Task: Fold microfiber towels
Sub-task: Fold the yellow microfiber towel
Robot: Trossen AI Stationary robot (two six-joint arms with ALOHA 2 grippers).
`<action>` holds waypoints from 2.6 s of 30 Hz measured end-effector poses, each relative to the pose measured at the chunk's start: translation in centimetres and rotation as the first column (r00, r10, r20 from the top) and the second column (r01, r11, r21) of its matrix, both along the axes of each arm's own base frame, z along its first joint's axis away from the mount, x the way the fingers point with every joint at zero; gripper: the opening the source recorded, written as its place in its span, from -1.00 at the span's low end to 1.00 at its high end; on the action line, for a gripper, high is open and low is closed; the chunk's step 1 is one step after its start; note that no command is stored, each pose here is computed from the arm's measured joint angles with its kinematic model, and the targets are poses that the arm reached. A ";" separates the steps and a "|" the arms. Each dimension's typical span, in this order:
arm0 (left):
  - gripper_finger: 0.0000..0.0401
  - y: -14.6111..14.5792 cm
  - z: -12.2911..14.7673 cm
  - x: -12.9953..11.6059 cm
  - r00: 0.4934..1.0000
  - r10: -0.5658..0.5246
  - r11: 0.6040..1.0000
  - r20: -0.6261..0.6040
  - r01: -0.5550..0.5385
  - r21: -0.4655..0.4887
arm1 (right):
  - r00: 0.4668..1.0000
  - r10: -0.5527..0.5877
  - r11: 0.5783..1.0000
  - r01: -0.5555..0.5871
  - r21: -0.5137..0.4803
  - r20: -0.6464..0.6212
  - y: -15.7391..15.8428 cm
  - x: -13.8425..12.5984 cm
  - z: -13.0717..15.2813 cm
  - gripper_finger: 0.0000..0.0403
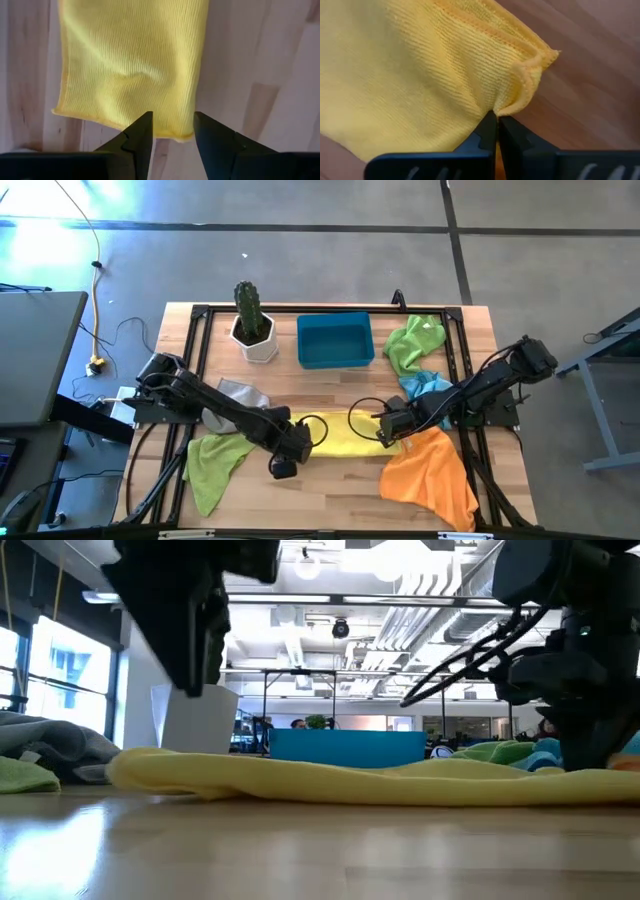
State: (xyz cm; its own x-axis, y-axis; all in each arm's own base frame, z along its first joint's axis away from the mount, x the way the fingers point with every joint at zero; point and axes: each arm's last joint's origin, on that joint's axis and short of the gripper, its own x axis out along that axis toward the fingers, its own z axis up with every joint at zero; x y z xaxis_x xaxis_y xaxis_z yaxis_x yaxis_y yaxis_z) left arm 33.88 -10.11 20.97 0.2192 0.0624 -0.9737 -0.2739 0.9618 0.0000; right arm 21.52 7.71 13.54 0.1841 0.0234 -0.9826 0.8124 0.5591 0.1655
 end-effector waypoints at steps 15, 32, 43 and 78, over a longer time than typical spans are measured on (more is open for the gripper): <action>-0.35 -0.2 3.2 1.4 0.995 0.032 0.999 0.089 -0.028 -0.045 | 0.942 0.125 0.986 -0.153 -0.067 -0.312 -0.2 -0.7 4.5 -1.00; -0.35 1.0 3.4 0.9 0.995 -0.100 0.995 -0.006 0.100 -0.020 | 0.996 -0.007 1.000 0.009 0.023 -0.092 1.1 2.6 8.9 -1.00; -0.35 2.7 3.3 0.2 0.959 -0.249 0.967 -0.136 0.254 0.019 | 0.985 -0.141 0.989 0.135 0.060 0.097 1.6 6.2 7.2 -1.00; -0.35 4.1 10.5 -5.2 0.930 -0.365 0.924 -0.039 0.367 0.112 | 0.782 -0.251 0.968 0.206 0.144 0.570 1.7 15.4 1.4 -1.00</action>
State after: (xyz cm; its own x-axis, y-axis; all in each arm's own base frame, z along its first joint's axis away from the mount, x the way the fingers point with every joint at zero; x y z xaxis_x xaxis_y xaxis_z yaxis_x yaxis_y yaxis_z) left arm 28.70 -6.01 31.52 0.2312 0.0930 -0.9685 0.0980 0.9881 0.1183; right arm 36.87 9.45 14.94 0.7268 -0.0285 -0.6863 0.6532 0.3379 0.6776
